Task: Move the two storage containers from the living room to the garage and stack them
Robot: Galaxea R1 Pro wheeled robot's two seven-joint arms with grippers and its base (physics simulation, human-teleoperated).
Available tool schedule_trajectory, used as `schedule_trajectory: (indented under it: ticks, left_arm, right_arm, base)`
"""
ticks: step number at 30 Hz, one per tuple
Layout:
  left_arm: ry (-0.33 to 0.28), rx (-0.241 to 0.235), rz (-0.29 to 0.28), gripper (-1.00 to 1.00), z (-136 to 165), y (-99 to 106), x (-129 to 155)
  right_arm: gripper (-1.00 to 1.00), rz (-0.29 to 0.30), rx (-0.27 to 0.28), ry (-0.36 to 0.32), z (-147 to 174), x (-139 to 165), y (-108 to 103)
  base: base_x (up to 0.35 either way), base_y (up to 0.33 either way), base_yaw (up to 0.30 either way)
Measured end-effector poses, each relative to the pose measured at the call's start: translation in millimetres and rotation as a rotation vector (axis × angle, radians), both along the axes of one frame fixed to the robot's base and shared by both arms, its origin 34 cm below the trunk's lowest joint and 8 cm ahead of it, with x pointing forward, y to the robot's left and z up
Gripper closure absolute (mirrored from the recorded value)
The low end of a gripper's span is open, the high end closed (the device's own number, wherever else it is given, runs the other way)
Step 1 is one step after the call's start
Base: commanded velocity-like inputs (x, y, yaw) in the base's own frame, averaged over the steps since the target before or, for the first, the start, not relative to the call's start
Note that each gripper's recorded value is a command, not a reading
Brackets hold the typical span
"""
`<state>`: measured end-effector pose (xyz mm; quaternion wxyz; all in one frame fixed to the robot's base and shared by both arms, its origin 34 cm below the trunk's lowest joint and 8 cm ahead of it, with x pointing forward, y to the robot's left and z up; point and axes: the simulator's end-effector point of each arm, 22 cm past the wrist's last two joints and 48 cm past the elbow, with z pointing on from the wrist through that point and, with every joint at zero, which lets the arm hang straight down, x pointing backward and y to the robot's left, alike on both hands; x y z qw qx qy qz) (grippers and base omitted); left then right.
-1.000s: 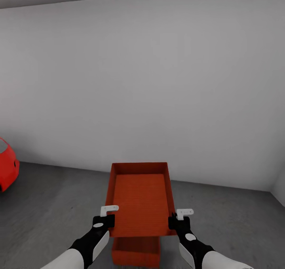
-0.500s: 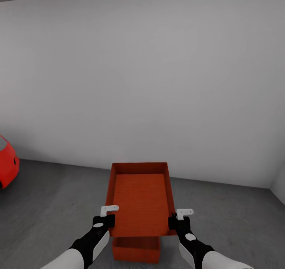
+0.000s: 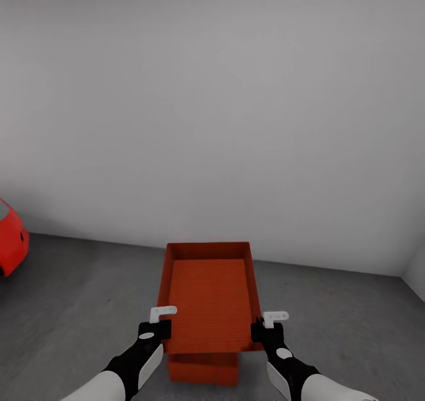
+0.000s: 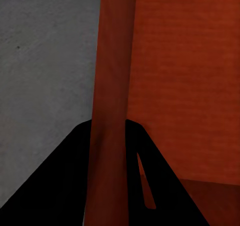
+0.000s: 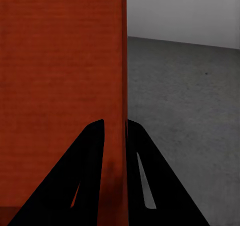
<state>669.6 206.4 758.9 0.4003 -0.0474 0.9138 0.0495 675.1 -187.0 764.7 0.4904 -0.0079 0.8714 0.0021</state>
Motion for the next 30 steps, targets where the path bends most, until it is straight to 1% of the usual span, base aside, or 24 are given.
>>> schedule_trajectory:
  ticks: [30]
  left_arm:
    - [0.048, 0.0, 0.0, 1.0, -25, 0, -9]
  right_arm:
    - [1.0, 0.0, 0.0, 0.048, -26, -9, 0]
  base:
    - [0.0, 0.0, 0.0]
